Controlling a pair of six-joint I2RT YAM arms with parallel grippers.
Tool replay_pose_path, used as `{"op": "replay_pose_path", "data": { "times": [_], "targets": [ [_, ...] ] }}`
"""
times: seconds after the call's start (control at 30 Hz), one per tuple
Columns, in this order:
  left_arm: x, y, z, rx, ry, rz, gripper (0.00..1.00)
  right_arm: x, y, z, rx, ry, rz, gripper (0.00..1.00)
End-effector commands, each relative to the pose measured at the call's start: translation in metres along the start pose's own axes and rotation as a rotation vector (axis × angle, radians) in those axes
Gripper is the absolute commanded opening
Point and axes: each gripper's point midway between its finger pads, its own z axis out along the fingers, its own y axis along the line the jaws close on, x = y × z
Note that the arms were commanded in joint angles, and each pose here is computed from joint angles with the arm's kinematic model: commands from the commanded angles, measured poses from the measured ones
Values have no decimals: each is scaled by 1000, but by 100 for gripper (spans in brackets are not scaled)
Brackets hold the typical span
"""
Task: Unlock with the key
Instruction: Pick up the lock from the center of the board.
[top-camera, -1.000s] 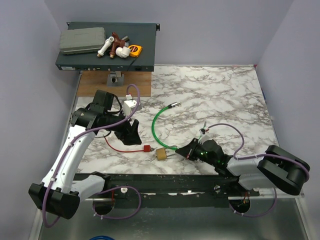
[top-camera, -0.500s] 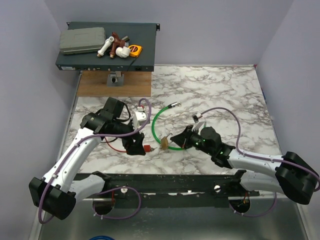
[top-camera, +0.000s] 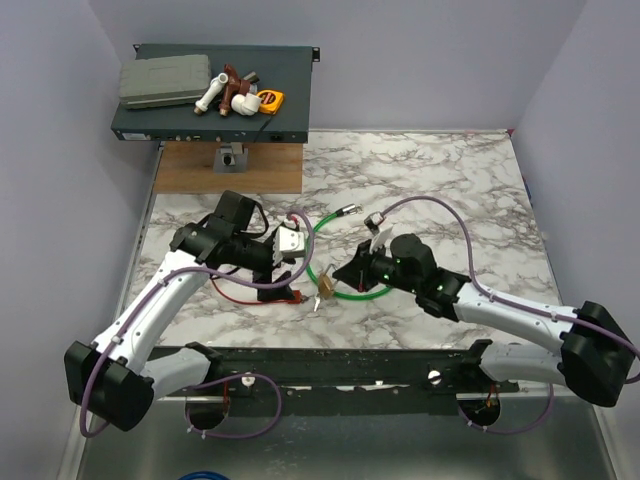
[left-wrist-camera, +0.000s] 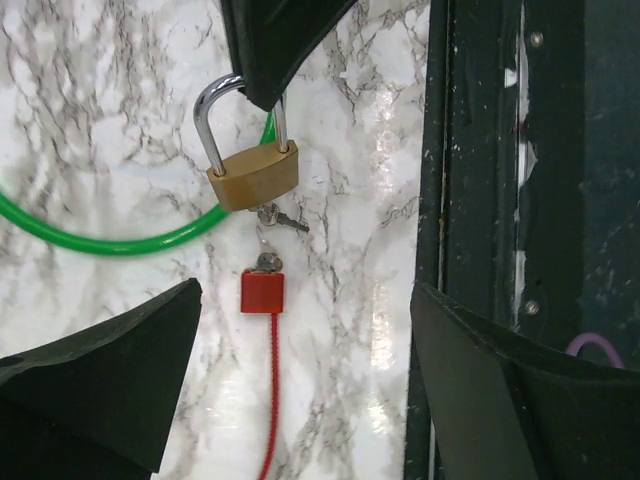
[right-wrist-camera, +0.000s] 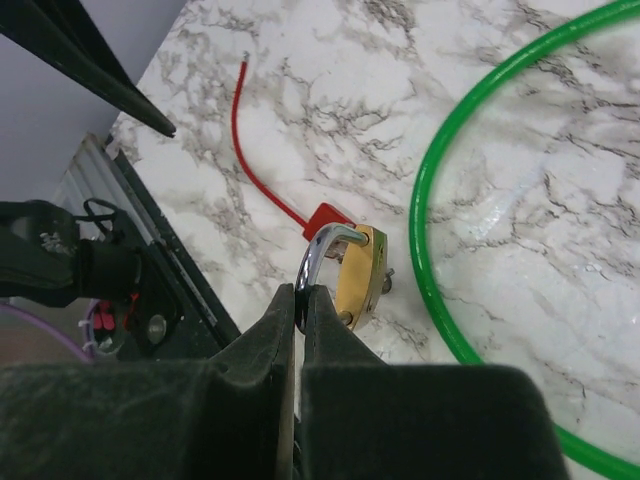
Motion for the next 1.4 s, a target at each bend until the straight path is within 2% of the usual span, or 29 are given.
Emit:
{"op": "replay_pose_path", "data": {
  "times": [0.0, 0.07, 0.13, 0.23, 0.57, 0.73, 1.03, 1.2, 1.37],
  "targets": [
    [-34, -13, -17, 35, -78, 323, 90, -42, 49, -16, -156, -40, -93, 1],
    [-38, -22, -22, 56, -93, 369, 95, -47, 62, -22, -201, -17, -124, 1],
    [-41, -33, -24, 77, -106, 437, 95, -50, 74, -28, -250, 12, -163, 1],
    [-44, -42, -23, 105, -103, 456, 96, -55, 90, -38, -307, 51, -216, 1],
    [-80, -66, -24, 214, -193, 292, 95, -72, 129, -65, -441, 114, -339, 1],
    [-73, -80, -15, 276, -159, 253, 94, -81, 142, -70, -481, 116, -383, 1],
    [-72, -65, -6, 233, -140, 219, 93, -90, 165, -78, -561, 140, -433, 1],
    [-72, -70, -4, 263, -145, 188, 75, -99, 175, -83, -582, 118, -456, 1],
    [-77, -66, -5, 244, -147, 185, 51, -102, 180, -83, -597, 121, -468, 1]
  ]
}}
